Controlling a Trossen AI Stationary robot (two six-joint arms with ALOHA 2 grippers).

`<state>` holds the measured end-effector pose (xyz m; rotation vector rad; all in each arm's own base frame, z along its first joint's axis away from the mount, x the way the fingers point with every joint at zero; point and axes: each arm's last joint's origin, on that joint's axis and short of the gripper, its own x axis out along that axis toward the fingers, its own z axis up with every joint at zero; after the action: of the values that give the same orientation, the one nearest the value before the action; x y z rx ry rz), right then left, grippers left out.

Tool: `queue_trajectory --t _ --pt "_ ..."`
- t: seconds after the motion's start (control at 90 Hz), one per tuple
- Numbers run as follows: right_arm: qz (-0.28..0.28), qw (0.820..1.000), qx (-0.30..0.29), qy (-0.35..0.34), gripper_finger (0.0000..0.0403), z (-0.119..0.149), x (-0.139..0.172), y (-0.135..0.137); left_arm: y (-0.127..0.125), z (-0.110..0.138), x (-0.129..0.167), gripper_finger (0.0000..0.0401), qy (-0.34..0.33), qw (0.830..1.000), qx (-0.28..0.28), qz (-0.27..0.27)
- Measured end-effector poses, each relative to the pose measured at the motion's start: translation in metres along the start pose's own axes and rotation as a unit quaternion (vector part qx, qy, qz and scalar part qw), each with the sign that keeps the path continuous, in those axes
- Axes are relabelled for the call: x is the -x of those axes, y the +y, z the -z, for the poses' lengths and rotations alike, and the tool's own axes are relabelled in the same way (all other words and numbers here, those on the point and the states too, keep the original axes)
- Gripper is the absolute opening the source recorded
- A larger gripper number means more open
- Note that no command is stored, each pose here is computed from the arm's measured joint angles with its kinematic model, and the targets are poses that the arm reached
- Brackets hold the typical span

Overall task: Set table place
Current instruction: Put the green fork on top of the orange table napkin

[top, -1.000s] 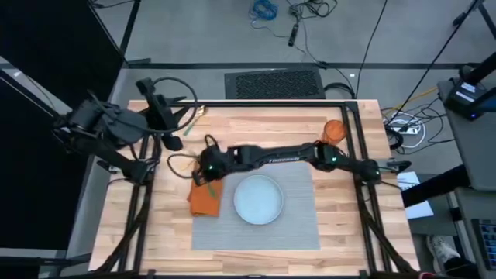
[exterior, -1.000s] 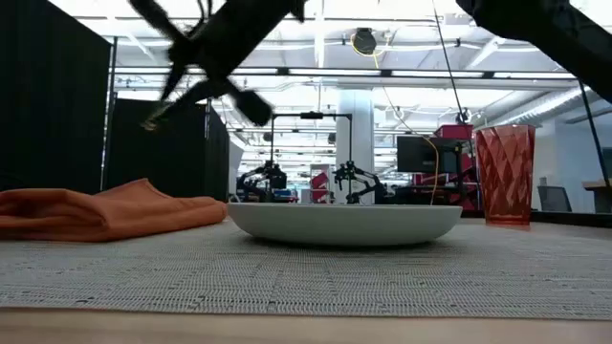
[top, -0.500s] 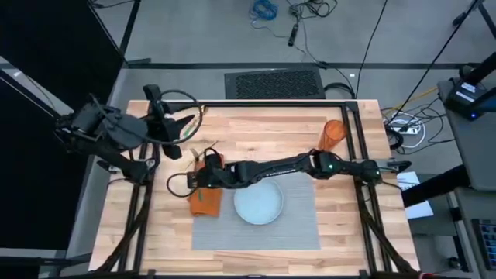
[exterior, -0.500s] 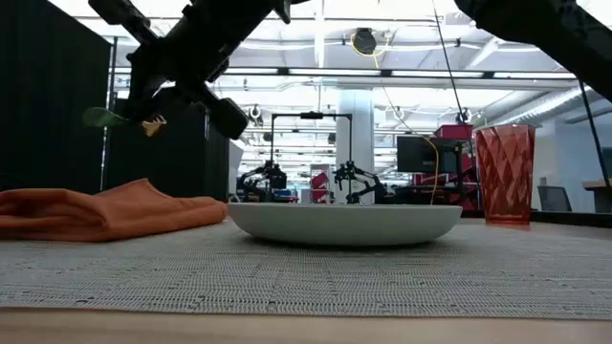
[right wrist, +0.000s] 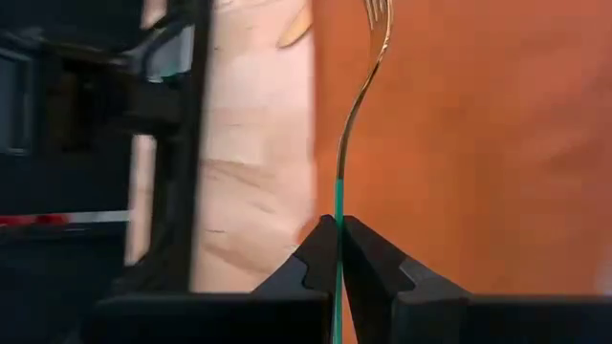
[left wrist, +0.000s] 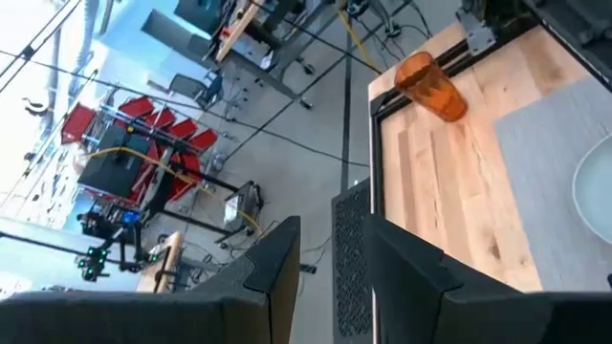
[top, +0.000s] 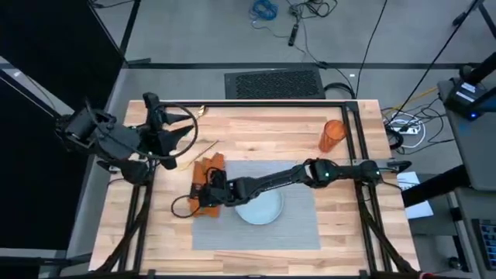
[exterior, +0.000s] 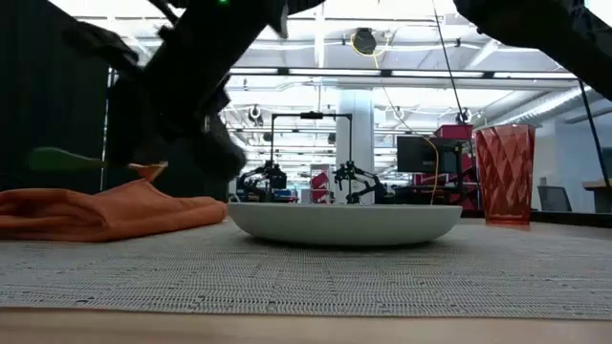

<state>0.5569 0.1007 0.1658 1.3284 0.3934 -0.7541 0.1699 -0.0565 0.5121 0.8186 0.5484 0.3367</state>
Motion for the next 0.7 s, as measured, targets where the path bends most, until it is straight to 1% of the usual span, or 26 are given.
queue_trajectory --t 0.144,0.367,0.6,0.7 --pt "0.007 1.0 -0.017 -0.002 0.0 0.007 -0.001 -0.004 -0.002 -0.001 0.002 0.0105 -0.007 1.0 -0.003 0.005" --pt "0.035 0.999 -0.02 -0.017 0.0 0.006 -0.001 -0.011 -0.005 -0.003 0.006 0.0105 -0.016 1.0 -0.008 0.013" --pt "0.006 0.999 -0.029 -0.019 0.0 -0.004 -0.006 -0.004 -0.007 -0.004 0.008 0.0105 -0.023 0.999 -0.012 0.018" --pt "0.004 0.999 -0.031 -0.019 0.0 -0.005 -0.006 -0.003 -0.007 -0.004 0.008 0.0105 -0.024 0.999 -0.011 0.018"
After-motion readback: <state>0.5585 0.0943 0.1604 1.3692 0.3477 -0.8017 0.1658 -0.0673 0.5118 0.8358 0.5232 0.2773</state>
